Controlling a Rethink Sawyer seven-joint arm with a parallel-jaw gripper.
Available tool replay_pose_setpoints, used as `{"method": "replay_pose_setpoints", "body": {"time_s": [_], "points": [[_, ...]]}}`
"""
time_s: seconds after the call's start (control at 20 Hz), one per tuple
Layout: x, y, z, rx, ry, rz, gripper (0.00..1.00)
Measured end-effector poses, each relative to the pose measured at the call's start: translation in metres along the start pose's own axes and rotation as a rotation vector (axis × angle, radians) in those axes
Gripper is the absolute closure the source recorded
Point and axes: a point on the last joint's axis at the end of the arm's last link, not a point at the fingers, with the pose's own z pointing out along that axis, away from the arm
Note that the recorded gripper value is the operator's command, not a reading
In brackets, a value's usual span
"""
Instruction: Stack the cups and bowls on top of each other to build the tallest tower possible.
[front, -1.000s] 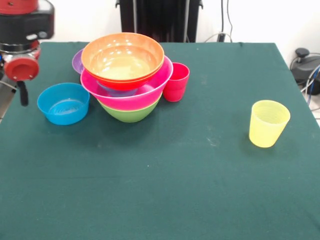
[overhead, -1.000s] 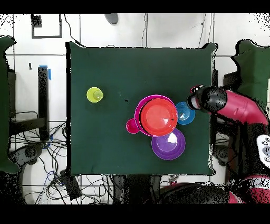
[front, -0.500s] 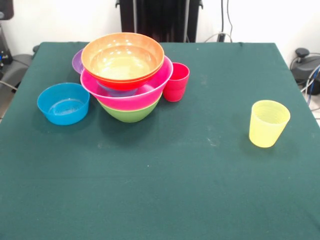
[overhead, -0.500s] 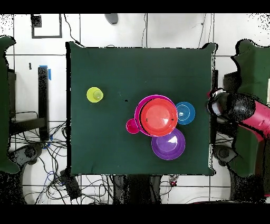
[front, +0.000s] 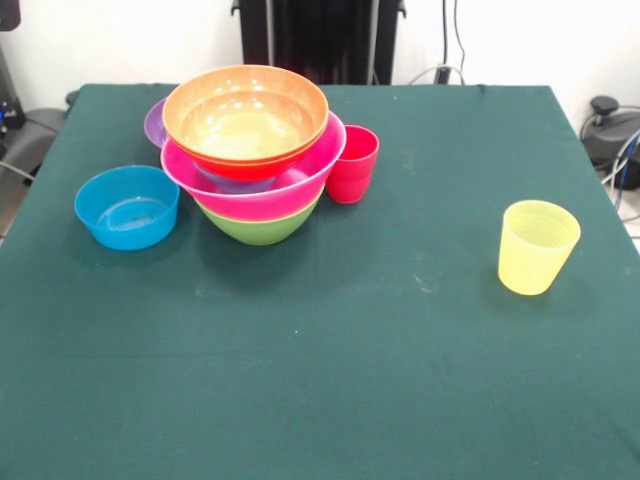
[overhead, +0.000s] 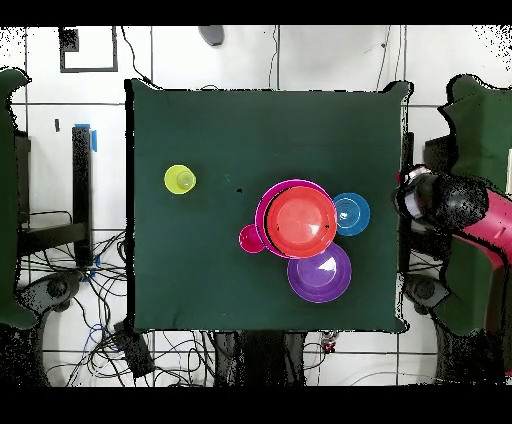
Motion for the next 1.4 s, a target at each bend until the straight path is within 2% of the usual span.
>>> {"method": "replay_pose_setpoints", "body": {"time_s": [0.25,1.0,1.4], "points": [[0.001,0.008,-0.007,-0.008,-0.009,-0.009,0.00],[0.006,0.020,-0.009,-0.027,-0.004,-0.021,0.00],[0.013,0.035,-0.015,-0.039,-0.008,-0.041,0.00]]}}
